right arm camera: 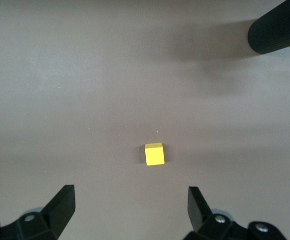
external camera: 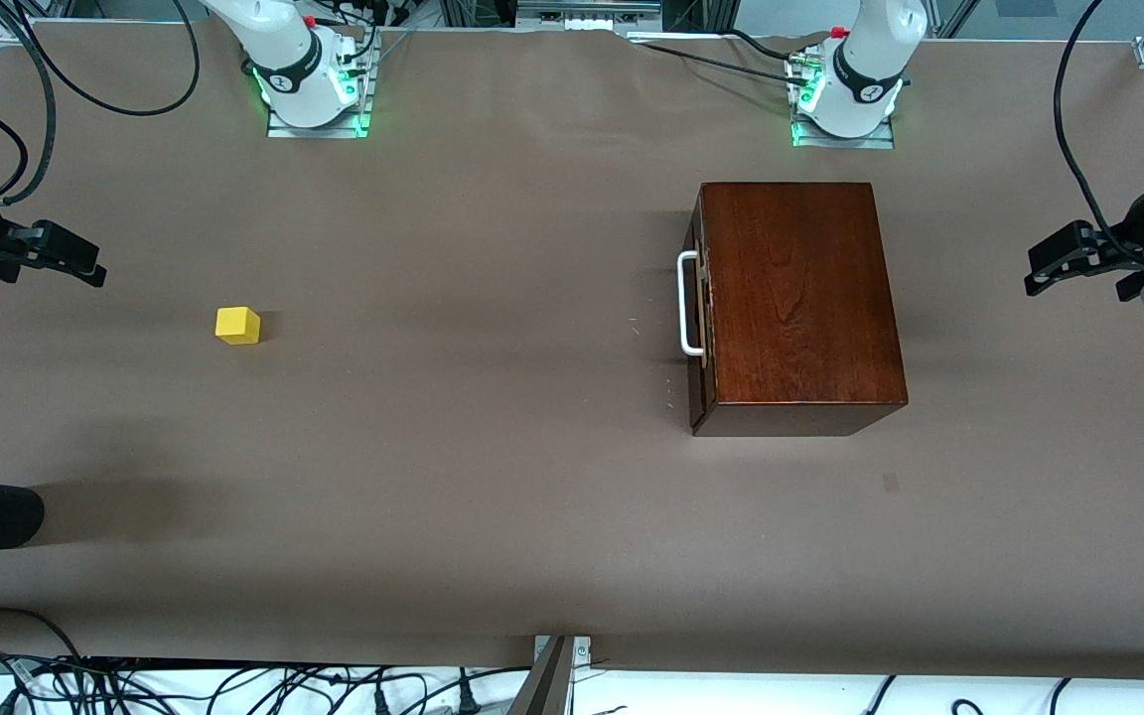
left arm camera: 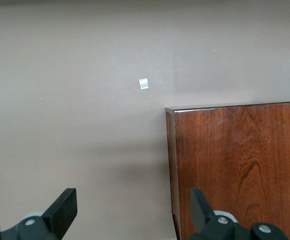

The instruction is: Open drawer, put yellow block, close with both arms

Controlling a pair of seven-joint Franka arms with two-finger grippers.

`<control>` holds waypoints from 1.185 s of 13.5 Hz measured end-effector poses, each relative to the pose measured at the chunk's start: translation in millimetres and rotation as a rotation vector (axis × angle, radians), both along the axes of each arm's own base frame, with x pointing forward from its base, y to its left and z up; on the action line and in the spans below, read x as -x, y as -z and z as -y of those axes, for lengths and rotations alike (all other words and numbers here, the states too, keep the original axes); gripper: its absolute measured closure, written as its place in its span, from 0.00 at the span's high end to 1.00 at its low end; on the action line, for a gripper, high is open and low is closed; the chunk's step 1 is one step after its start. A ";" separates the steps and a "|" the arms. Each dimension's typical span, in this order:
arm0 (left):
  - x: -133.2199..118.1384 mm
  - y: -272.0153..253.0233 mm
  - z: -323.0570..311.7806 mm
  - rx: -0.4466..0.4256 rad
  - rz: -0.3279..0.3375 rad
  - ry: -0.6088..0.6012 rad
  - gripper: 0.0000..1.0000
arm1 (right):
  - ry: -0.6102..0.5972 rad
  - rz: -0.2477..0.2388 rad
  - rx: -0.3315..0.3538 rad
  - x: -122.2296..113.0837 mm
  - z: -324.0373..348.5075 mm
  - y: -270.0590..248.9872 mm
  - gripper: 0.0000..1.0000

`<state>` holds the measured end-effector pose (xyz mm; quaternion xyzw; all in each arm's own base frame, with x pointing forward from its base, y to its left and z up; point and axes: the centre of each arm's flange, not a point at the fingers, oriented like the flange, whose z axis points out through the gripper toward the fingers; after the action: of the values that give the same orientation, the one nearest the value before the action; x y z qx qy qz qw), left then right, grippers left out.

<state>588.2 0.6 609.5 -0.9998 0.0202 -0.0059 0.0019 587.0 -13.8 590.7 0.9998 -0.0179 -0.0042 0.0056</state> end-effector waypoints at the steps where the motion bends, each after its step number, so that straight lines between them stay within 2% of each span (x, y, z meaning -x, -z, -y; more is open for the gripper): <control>1: 0.0 0.0 0.0 0.000 0.000 0.000 1.00 | 0.000 0.000 0.000 0.0 0.1 0.1 1.00; 16: 0.0 0.0 0.1 0.000 0.000 0.000 1.00 | 0.011 -0.016 0.001 -3.0 6.3 8.2 1.00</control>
<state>588.2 0.6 609.5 -0.9998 0.0202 -0.0059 0.0019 590.0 -20.1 582.4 0.9996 -0.0234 -0.0121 0.0062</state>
